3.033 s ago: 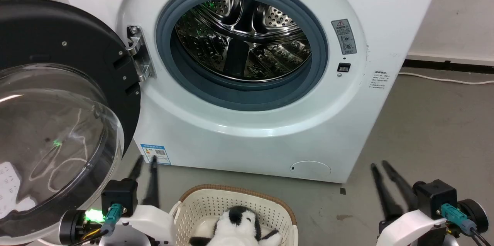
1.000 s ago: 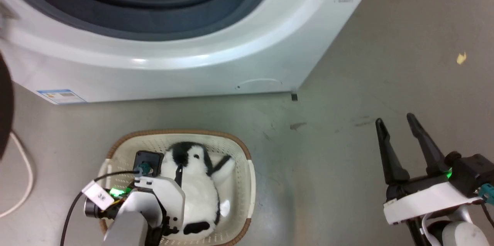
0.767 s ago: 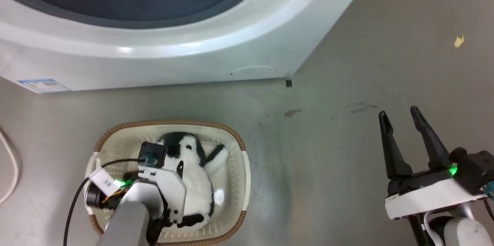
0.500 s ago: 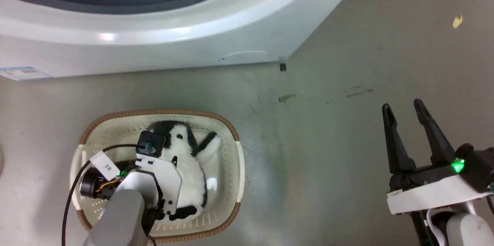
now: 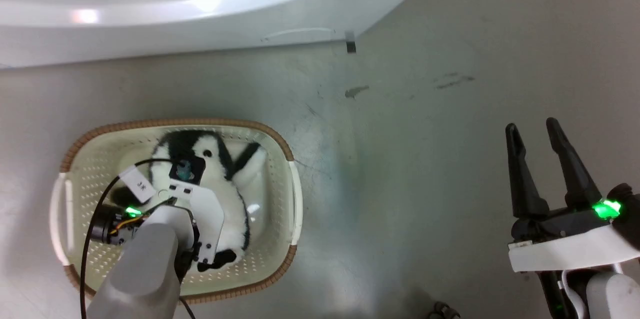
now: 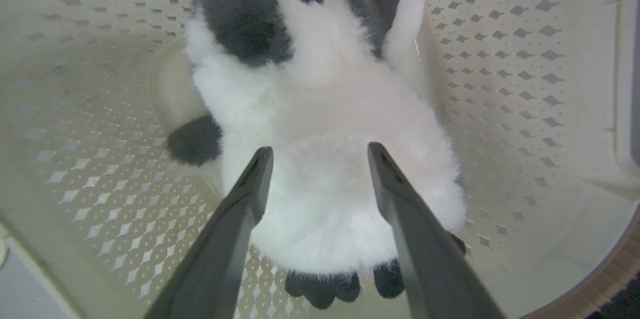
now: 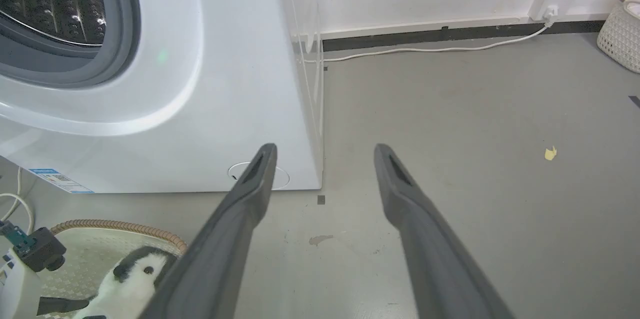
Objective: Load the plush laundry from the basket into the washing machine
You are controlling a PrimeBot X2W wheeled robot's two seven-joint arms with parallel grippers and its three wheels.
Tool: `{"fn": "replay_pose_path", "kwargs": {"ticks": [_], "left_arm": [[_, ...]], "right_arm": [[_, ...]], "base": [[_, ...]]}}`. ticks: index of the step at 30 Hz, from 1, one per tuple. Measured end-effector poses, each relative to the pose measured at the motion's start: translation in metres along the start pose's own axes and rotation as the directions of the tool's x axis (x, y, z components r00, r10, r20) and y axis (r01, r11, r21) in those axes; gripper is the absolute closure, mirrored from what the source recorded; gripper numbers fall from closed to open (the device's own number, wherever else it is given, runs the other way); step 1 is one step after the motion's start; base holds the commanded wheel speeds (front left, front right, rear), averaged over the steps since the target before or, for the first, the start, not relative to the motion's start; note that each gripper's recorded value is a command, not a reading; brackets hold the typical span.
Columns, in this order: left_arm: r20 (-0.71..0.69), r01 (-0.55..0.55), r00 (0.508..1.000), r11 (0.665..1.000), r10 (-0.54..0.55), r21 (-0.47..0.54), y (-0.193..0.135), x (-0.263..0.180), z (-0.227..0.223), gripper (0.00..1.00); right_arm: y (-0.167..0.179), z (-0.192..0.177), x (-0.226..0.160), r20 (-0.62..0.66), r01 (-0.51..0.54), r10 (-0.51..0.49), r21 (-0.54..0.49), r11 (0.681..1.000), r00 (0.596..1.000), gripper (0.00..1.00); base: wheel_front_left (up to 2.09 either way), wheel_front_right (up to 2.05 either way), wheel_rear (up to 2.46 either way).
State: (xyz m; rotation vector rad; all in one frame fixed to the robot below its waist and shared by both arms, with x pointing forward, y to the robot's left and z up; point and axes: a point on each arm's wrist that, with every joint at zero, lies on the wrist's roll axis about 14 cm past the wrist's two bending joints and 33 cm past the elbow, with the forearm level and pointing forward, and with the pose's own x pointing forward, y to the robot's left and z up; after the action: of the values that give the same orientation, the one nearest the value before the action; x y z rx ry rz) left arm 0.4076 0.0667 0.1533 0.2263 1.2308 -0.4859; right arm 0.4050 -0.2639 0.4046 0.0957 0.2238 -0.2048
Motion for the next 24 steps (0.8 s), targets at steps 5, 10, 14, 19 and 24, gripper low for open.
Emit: {"fn": "replay_pose_path", "kwargs": {"ticks": [5,10,14,19,24], "left_arm": [[-0.066,0.004,0.998,1.000,-0.002,0.022,-0.001,0.018,-0.009,0.00],[-0.122,0.000,0.992,0.999,0.004,0.038,0.001,0.035,-0.017,0.00],[-0.157,0.005,0.988,0.999,0.001,0.035,0.000,0.048,-0.023,0.00],[-0.173,0.016,0.985,1.000,-0.015,0.005,-0.004,0.062,-0.028,1.00],[-0.155,0.018,0.988,1.000,-0.021,-0.020,-0.006,0.072,-0.029,1.00]], "right_arm": [[-0.005,-0.006,0.005,-0.008,0.017,-0.017,-0.001,1.000,1.000,0.00],[-0.010,-0.015,0.008,-0.026,0.034,-0.034,0.000,0.999,0.999,0.00],[-0.013,-0.020,0.012,-0.030,0.044,-0.044,-0.002,0.999,0.999,0.00],[-0.018,-0.022,0.016,-0.028,0.058,-0.059,-0.005,0.998,0.998,0.00],[-0.022,-0.012,0.020,0.006,0.069,-0.069,-0.004,0.998,0.998,0.00]], "base": [[0.00,0.00,0.00],[0.00,0.00,0.00],[0.00,0.00,0.00],[0.00,0.00,0.00],[0.00,0.00,0.00]]}}
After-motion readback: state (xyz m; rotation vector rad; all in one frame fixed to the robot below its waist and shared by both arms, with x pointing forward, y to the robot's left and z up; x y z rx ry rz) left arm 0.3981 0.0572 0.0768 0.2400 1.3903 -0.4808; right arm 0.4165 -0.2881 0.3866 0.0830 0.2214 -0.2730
